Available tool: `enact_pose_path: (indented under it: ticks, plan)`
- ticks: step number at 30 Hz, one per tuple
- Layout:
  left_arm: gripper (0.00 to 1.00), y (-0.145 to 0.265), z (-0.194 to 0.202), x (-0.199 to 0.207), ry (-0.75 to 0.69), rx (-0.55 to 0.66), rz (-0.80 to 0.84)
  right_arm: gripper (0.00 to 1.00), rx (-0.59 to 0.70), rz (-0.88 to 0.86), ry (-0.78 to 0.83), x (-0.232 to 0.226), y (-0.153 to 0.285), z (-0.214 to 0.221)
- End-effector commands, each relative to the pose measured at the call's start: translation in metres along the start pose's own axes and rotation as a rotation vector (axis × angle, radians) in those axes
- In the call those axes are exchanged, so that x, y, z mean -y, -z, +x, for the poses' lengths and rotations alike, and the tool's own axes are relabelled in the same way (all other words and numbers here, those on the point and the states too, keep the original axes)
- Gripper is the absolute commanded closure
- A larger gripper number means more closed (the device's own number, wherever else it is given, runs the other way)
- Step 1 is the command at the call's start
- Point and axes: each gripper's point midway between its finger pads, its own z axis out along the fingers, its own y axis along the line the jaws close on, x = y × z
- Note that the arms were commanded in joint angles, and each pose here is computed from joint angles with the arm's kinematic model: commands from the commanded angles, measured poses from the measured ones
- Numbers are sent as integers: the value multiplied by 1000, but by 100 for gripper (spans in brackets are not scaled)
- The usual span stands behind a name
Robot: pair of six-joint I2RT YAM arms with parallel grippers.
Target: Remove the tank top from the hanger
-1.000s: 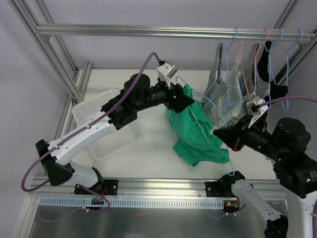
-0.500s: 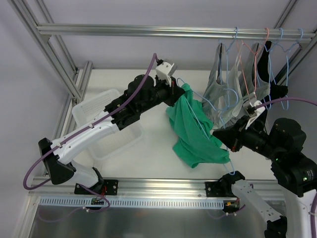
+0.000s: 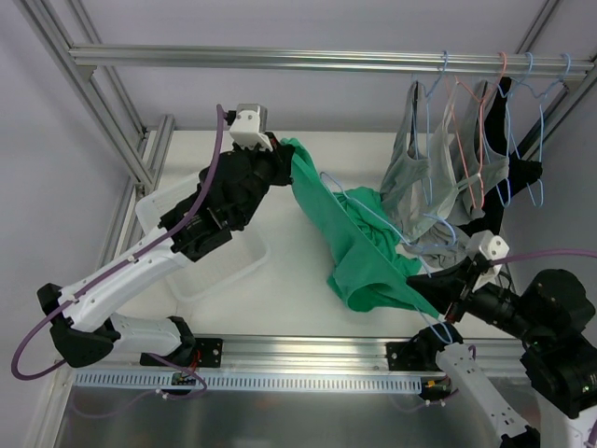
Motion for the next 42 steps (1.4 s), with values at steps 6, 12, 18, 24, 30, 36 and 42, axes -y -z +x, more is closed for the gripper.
enact_pose_path:
  ticks: [6,12,18,24,30,36,42]
  plan:
    - [100,26,15,36,60,-68,267,100,253,98,73,9,11,-38]
    - [100,81,41,85,96,-134,693,100,493,175,-21,30,5,-80]
    - [100,130,80,96,131,-194,957,100,947,64,-94,45,-4,-135]
    - [100,141,153,90,159,-417,993,100,1131,-80,-75,49,-19,-167]
    - [100,115,217,38,173,-523,647,100,764,-19,-93,51,-55,-160]
    - [95,94,259,-2,108,-623,379,100,382,267,-179,82,-50,-104]
    - [1,79,240,-12,27,-595,280,100,89,369,-292,93,-50,-46]
